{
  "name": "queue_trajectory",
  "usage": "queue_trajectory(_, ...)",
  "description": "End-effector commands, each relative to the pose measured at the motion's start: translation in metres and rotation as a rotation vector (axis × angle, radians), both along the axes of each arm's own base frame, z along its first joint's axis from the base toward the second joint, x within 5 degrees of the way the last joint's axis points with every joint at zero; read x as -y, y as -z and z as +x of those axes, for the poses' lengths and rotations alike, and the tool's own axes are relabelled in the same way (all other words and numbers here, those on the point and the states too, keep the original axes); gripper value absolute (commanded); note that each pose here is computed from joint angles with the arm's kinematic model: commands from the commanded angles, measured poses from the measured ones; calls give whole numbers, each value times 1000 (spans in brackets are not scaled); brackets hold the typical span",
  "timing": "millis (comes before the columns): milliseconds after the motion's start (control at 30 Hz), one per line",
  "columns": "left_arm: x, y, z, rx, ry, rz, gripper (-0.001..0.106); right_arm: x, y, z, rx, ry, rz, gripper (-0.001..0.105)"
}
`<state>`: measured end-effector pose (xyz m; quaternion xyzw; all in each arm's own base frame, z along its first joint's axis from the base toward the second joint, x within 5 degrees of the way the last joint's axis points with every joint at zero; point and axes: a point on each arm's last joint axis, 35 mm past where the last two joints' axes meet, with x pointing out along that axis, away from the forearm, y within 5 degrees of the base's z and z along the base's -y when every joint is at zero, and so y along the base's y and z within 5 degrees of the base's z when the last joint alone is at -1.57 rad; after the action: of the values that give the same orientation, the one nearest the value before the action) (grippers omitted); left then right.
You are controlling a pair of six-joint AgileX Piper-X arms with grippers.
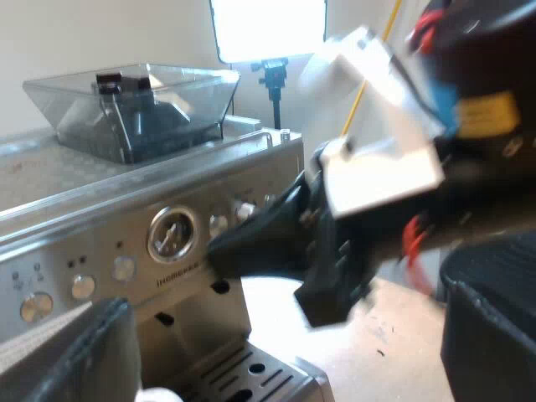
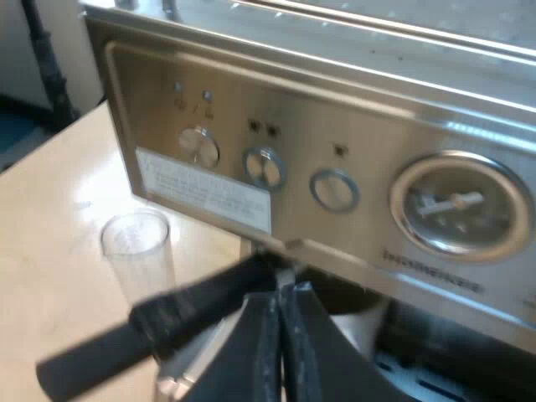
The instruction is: Place mug into machine
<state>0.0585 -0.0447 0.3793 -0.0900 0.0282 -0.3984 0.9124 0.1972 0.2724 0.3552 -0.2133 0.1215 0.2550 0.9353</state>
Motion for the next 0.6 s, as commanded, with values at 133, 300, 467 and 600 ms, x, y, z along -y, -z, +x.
queue_trajectory(133,2,4,10,-154,-46,67,81,44,-32,-5,4,56,-15,0)
queue_trajectory(300,2,-9,28,-192,-123,75,81,85,-52,-2,3,131,19,0)
queue_trajectory(467,-2,-20,52,-237,-187,70,81,141,-67,-3,-15,269,16,0)
queue_trajectory(600,-7,-20,59,-253,-237,69,81,176,-72,-13,-20,347,31,0)
